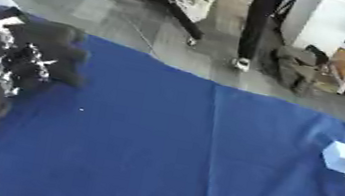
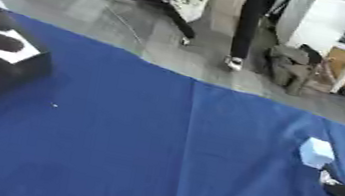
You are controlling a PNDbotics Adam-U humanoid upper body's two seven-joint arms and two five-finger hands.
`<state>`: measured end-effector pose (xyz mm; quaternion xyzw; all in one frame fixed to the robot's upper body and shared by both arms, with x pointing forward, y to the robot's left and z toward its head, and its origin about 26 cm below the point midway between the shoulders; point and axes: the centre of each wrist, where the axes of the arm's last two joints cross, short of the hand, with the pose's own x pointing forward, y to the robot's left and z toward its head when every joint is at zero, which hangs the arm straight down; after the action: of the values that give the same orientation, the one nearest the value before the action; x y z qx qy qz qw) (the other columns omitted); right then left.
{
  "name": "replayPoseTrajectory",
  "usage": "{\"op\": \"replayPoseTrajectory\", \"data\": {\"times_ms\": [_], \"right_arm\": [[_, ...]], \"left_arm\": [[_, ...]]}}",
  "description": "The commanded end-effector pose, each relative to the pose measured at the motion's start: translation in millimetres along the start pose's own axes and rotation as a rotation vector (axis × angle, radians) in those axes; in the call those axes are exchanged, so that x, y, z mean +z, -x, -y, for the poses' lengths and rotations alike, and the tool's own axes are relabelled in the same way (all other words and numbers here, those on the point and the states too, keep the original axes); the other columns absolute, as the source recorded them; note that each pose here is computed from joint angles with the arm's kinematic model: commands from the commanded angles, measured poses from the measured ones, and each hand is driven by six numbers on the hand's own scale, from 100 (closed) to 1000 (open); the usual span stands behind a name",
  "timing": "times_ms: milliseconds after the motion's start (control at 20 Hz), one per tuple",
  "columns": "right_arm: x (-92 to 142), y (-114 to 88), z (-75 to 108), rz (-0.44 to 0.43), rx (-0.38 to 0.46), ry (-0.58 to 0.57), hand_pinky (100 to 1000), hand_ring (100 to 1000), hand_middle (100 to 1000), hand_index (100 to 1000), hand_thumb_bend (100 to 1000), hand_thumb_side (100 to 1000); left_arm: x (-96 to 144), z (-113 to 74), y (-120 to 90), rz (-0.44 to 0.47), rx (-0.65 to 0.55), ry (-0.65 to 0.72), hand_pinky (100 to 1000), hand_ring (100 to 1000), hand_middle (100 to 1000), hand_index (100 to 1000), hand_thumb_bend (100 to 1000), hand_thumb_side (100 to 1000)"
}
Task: Pick up the objects with one hand, pass them to the other hand, and then place them into the box on the other side of the table.
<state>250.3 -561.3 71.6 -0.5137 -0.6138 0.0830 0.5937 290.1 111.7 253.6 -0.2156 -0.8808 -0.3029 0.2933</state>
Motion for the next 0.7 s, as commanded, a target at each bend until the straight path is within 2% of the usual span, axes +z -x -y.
{"op": "replayPoseTrajectory", "data": {"times_ms": [50, 700], "right_arm": [[-14.1, -8.8, 27.9, 0.044, 0.032, 0.041, 794, 898, 981, 998, 100, 326], [-17.6, -12.0, 26.0, 0.056, -0.016, 0.031, 795, 902, 986, 1000, 100, 375]], "left_arm": [[-2.7, -3.4, -7.5, 0.031, -0.015, -0.011, 735, 804, 803, 831, 1000, 576], [-5.7, -4.4, -10.0, 0.046, -0.026, 0.003, 734, 803, 801, 833, 1000, 575]]}}
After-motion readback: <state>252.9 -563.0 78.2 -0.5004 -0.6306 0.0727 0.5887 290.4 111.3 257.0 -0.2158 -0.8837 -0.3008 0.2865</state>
